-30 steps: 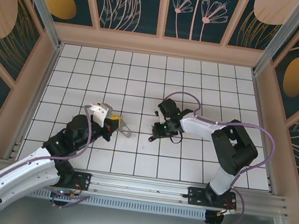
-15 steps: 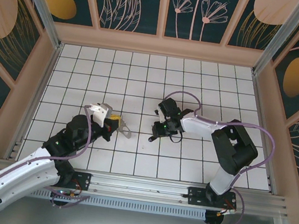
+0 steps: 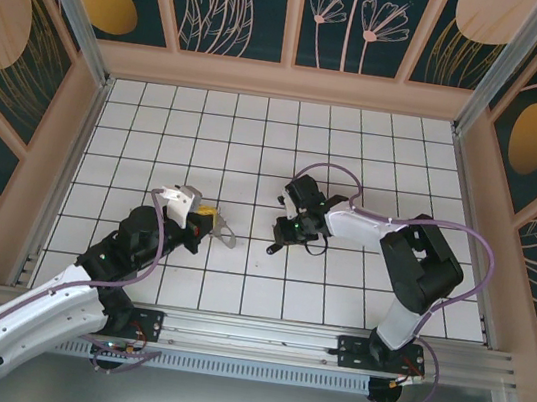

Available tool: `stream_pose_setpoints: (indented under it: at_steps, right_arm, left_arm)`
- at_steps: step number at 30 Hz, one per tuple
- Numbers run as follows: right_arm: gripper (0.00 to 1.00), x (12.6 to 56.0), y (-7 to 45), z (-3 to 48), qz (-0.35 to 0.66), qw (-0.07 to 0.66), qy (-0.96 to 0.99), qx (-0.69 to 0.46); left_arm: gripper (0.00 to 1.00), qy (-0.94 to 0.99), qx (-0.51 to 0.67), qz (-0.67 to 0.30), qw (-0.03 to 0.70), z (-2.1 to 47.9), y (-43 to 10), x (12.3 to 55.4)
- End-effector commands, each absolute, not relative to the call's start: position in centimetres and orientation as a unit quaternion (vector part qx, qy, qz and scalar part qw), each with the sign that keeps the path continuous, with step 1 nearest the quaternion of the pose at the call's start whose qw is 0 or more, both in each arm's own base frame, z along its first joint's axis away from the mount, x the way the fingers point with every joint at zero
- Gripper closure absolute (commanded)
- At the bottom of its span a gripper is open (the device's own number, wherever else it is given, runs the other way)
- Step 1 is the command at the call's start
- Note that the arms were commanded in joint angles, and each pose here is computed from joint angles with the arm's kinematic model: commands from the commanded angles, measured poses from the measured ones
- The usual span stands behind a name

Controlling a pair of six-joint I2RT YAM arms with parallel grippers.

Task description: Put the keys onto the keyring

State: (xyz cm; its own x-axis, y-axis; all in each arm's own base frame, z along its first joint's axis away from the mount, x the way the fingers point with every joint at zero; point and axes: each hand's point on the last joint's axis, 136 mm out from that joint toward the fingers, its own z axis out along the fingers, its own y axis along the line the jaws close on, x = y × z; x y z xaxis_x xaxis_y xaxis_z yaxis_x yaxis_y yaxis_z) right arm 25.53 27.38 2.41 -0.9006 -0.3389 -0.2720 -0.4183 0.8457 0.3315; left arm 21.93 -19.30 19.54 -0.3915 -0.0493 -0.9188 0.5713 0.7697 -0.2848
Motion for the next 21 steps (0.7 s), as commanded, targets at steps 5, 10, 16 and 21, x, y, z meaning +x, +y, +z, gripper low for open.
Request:
stream_pose_setpoints:
  at_steps: [5, 10, 16, 21]
  right_arm:
    - [0.84, 25.10, 26.76, 1.44, 0.190, 0.087, 0.959, -0.190]
    - [0.86, 25.10, 26.73, 1.56, 0.190, 0.089, 0.959, -0.191]
    - [0.87, 25.17, 26.72, 1.67, 0.191, 0.091, 0.958, -0.192]
    - [0.92, 24.95, 26.85, 1.87, 0.199, 0.092, 0.956, -0.193]
  left_arm:
    - [1.00, 0.758, 0.170, -0.306, 0.550, 21.75, -19.42, 22.01]
    - [1.00, 0.758, 0.169, -0.305, 0.551, 21.77, -19.38, 22.03]
    - [1.00, 0.758, 0.170, -0.306, 0.550, 21.82, -19.38, 21.99]
    - [1.00, 0.757, 0.170, -0.306, 0.551, 21.84, -19.31, 21.92]
